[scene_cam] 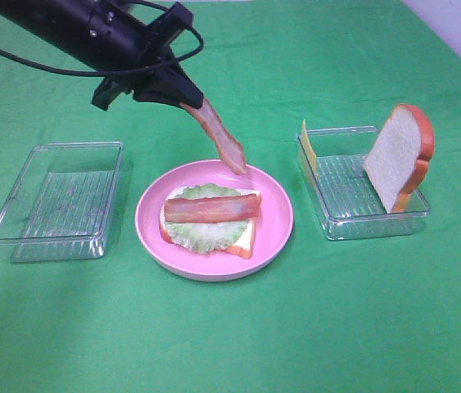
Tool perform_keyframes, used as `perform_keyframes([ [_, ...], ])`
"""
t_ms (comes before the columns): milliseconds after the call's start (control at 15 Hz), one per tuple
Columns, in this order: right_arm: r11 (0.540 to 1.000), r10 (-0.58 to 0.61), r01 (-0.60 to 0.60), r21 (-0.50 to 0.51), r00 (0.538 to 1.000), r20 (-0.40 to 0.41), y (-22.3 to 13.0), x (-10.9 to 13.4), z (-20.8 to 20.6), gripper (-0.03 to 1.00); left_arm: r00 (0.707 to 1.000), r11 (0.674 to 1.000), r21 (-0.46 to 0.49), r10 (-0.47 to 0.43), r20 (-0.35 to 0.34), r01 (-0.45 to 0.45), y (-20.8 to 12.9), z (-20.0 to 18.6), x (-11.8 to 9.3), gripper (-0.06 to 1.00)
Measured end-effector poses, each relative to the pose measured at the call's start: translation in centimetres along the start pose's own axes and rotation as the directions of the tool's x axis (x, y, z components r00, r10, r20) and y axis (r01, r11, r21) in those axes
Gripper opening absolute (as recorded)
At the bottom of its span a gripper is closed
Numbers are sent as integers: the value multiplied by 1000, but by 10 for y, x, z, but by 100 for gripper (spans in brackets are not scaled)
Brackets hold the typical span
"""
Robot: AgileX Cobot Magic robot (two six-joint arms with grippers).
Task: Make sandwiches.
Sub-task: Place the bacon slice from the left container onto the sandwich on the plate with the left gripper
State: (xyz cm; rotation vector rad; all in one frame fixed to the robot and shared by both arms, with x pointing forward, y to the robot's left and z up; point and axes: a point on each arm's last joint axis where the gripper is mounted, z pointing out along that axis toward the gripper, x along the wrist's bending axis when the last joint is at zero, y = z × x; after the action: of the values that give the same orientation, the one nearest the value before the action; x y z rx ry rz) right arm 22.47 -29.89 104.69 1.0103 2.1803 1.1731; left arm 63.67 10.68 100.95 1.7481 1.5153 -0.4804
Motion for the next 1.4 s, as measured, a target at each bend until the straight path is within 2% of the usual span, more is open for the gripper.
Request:
perform_keyframes([
  [200,1000,0,0,0,1000,0,0,0,0,75,998,998,18,66,12,-67,-15,26,-27,0],
  [400,1000,0,0,0,1000,0,0,0,0,75,997,995,62,82,14,-83,-26,48,-33,0],
  [600,1000,0,0,0,1000,0,0,0,0,75,982,982,129,151,-112,-136,-31,59,-13,0],
  [667,1000,0,0,0,1000,0,0,0,0,75,971,980,147,160,-177,-135,-32,58,-7,0],
  [733,1000,0,0,0,1000,0,0,0,0,75,963,978,156,167,-210,-136,-32,58,-4,0],
  [867,1000,0,0,0,1000,0,0,0,0,75,924,973,184,197,-327,-142,-32,54,7,0],
  [1000,1000,0,0,0,1000,0,0,0,0,75,898,969,206,206,-389,-133,-33,51,13,0],
  [1133,1000,0,0,0,1000,0,0,0,0,75,891,969,210,210,-402,-133,-33,51,15,0],
  [1267,1000,0,0,0,1000,0,0,0,0,75,890,969,210,210,-404,-133,-33,51,15,18],
  [1400,1000,0,0,0,1000,0,0,0,0,75,890,969,209,209,-405,-132,-33,51,15,52],
])
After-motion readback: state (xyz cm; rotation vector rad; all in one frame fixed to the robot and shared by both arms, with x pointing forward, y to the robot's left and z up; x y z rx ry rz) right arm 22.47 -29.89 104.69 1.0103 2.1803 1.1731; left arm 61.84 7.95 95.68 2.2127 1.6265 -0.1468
